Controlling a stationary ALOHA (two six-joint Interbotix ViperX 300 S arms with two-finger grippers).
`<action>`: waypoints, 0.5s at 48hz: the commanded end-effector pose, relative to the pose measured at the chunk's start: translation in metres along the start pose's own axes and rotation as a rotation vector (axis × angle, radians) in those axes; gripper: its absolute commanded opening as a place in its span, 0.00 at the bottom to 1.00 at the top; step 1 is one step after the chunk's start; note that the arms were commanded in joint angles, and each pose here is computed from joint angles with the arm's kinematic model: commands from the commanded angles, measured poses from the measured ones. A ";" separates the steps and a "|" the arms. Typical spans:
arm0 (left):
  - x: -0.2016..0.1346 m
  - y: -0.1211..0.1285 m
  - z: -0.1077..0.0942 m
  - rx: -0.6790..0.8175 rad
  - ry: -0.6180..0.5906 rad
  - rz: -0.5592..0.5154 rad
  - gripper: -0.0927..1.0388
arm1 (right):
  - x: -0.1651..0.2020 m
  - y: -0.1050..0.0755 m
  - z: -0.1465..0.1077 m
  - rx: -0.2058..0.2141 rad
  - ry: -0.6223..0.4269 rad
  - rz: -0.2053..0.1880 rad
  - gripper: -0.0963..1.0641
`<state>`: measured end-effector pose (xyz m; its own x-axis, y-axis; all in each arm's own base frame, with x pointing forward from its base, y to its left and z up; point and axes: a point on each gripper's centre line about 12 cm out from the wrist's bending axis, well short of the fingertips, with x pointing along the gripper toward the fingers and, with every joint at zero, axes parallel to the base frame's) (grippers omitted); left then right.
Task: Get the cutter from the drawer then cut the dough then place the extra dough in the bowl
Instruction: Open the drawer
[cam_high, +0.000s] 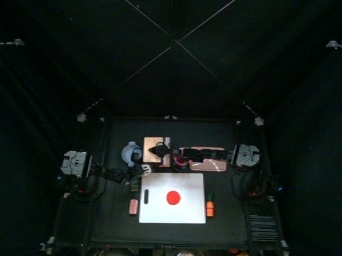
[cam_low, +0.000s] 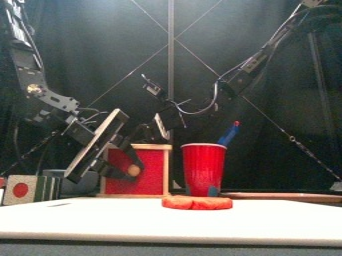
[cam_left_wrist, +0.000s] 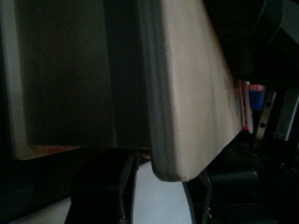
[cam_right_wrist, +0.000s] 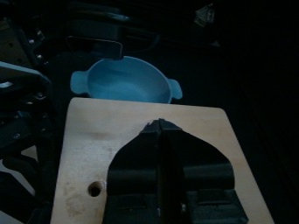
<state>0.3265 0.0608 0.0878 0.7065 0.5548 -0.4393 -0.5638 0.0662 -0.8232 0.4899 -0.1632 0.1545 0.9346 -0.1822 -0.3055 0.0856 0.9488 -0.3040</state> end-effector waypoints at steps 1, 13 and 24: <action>-0.001 -0.006 0.001 -0.009 -0.003 -0.018 0.71 | -0.002 -0.002 0.005 -0.004 -0.007 -0.006 0.05; -0.010 -0.013 -0.010 -0.008 0.038 -0.038 0.70 | -0.002 -0.004 0.005 0.001 0.002 -0.011 0.05; -0.022 -0.018 -0.028 -0.002 0.092 -0.055 0.70 | -0.001 -0.008 0.008 0.002 -0.002 -0.019 0.05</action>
<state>0.3287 0.0319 0.0927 0.7500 0.4886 -0.4458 -0.5502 0.0867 -0.8305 0.4902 -0.1659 0.1546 0.9309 -0.1910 -0.3115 0.0930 0.9483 -0.3035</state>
